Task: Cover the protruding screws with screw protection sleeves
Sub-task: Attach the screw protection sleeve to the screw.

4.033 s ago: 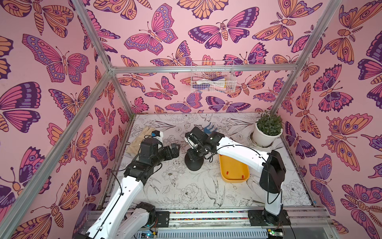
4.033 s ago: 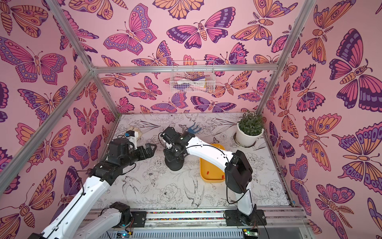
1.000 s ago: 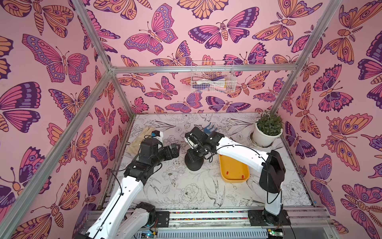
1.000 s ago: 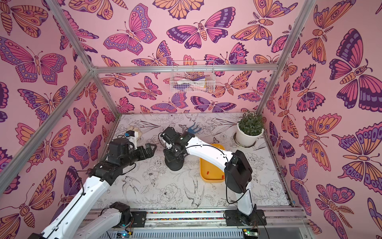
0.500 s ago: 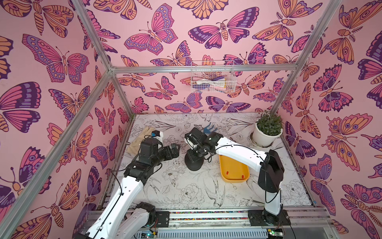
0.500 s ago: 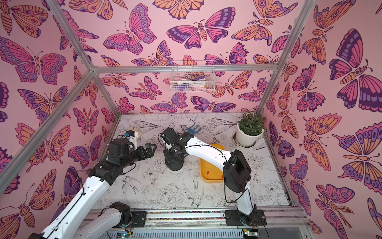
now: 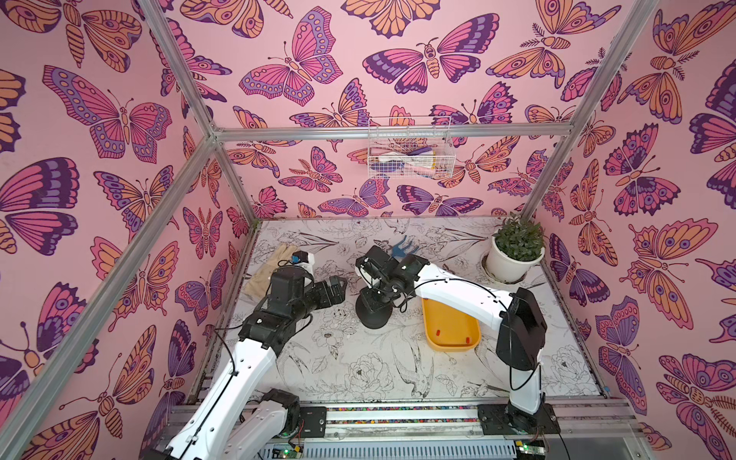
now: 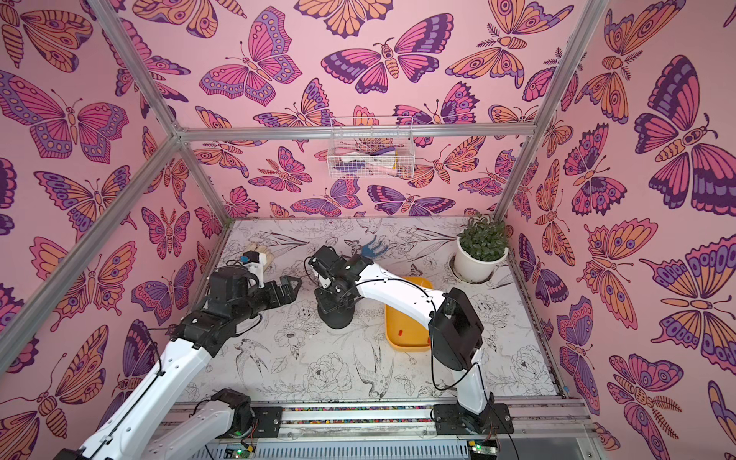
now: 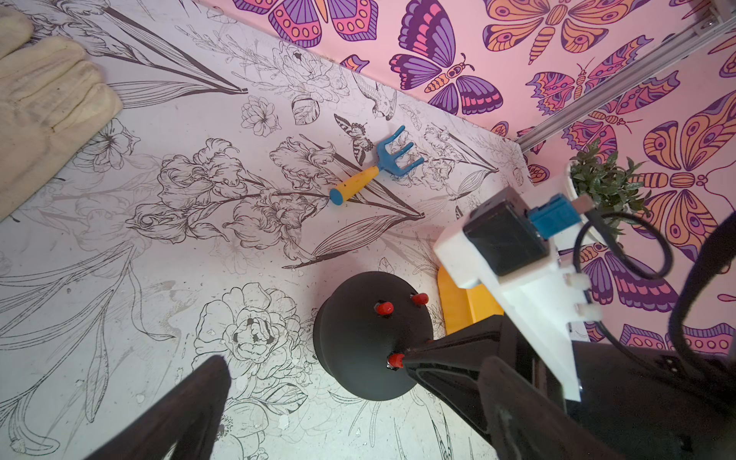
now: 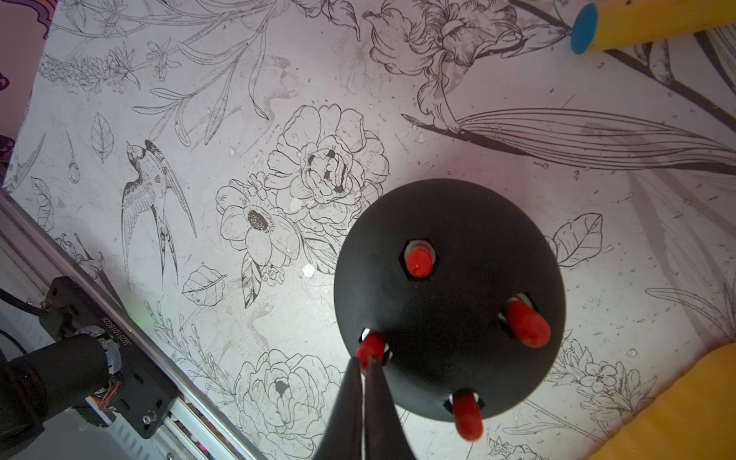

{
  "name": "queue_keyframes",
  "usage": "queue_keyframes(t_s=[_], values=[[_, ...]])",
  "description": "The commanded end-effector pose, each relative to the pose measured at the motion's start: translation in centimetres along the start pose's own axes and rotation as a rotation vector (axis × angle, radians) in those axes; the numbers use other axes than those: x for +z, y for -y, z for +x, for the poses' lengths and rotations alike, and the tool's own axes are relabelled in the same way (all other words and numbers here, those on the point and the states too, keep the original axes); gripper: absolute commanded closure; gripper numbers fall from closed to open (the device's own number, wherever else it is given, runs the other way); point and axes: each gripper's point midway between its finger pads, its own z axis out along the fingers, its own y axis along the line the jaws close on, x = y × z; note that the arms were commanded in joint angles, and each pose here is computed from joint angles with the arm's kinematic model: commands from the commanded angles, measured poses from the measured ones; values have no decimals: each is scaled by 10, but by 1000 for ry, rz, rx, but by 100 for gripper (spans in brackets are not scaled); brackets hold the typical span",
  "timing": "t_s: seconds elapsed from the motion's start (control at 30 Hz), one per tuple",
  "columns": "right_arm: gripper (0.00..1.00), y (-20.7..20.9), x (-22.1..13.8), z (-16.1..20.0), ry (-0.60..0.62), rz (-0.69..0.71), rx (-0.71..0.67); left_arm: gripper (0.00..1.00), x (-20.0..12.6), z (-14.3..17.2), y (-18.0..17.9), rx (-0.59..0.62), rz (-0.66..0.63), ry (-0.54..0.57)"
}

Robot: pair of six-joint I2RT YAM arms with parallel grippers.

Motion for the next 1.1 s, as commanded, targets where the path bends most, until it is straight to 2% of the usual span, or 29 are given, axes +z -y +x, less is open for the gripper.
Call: queue_keyframes(t_s=[0.0, 1.07], values=[[92, 3, 7, 2, -20, 1, 19, 0, 0, 4, -7, 6, -20, 0], [93, 14, 18, 13, -42, 13, 47, 0, 1, 3, -9, 6, -30, -2]])
